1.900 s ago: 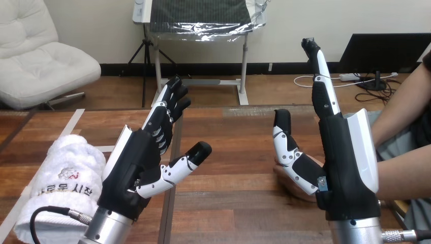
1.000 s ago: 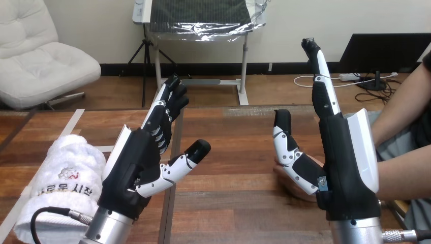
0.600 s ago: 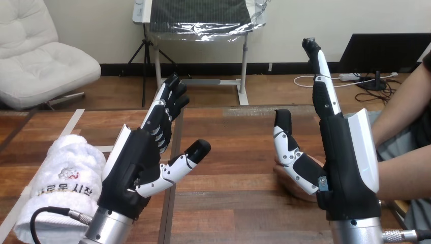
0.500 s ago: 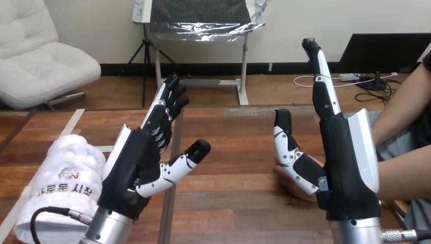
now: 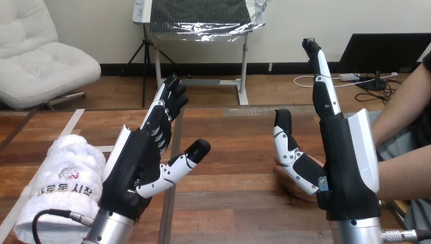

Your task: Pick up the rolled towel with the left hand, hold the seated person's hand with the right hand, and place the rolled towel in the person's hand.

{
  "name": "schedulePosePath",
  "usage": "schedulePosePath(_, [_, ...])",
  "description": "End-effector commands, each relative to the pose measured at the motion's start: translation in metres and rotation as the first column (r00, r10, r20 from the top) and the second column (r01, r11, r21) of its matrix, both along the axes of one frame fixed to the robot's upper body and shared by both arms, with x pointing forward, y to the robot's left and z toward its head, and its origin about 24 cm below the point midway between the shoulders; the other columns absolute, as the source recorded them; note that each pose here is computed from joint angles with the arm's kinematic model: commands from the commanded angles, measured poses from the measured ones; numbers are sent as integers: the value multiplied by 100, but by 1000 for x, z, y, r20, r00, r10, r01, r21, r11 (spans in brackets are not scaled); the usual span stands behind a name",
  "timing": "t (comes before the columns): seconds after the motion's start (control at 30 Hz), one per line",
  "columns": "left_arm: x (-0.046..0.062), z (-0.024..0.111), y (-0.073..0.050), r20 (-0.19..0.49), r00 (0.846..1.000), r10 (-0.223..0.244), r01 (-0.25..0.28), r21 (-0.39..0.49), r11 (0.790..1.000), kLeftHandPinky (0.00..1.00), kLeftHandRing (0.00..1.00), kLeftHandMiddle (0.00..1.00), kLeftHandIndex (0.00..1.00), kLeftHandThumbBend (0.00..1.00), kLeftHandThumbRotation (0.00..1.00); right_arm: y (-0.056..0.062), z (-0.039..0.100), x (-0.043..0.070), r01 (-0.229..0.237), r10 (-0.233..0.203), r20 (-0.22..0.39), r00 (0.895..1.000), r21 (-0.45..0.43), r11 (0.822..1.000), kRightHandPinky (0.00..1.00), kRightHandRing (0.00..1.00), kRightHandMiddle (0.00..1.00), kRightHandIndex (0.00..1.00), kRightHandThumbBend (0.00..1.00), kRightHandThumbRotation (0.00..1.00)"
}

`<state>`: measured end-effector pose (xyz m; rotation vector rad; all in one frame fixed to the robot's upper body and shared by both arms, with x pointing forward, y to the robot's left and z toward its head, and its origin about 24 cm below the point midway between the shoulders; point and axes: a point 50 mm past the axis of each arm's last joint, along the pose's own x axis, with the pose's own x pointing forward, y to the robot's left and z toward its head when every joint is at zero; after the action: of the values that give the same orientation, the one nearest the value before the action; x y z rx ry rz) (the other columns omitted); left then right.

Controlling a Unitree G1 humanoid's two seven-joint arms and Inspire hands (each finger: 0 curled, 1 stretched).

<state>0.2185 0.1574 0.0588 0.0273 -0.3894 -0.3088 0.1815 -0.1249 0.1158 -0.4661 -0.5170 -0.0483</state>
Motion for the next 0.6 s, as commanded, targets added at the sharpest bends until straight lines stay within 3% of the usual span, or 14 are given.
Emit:
schedulePosePath(0.0, [0, 20, -4, 102, 993, 56, -54, -22, 998, 100, 97, 98, 99, 64, 35, 1, 13, 4, 6, -7, 72, 997, 11, 1000, 100, 100, 100, 100, 0, 0])
schedulePosePath(0.17, [-4, 22, -4, 138, 981, 134, -137, 14, 990, 100, 99, 99, 100, 62, 31, 1, 13, 4, 1, -3, 71, 997, 19, 1000, 100, 100, 100, 100, 0, 0])
schedulePosePath(0.27, [-7, 24, -3, 163, 965, 206, -218, 61, 974, 100, 99, 100, 100, 61, 30, 1, 13, 4, 0, -1, 71, 997, 24, 1000, 100, 100, 100, 100, 0, 0])
schedulePosePath(0.33, [-9, 26, -3, 183, 947, 264, -283, 90, 955, 100, 99, 100, 100, 61, 29, 1, 13, 4, -2, 0, 71, 998, 24, 1000, 100, 100, 100, 100, 0, 0])
schedulePosePath(0.4, [-9, 27, -3, 193, 938, 289, -312, 102, 944, 99, 99, 100, 100, 61, 28, 1, 13, 4, -2, 1, 70, 998, 24, 1000, 100, 100, 100, 100, 0, 0])
schedulePosePath(0.57, [-11, 30, -3, 245, 886, 394, -433, 131, 892, 97, 98, 99, 98, 63, 23, 1, 12, 5, -7, 5, 69, 998, 25, 1000, 100, 100, 100, 100, 0, 0])
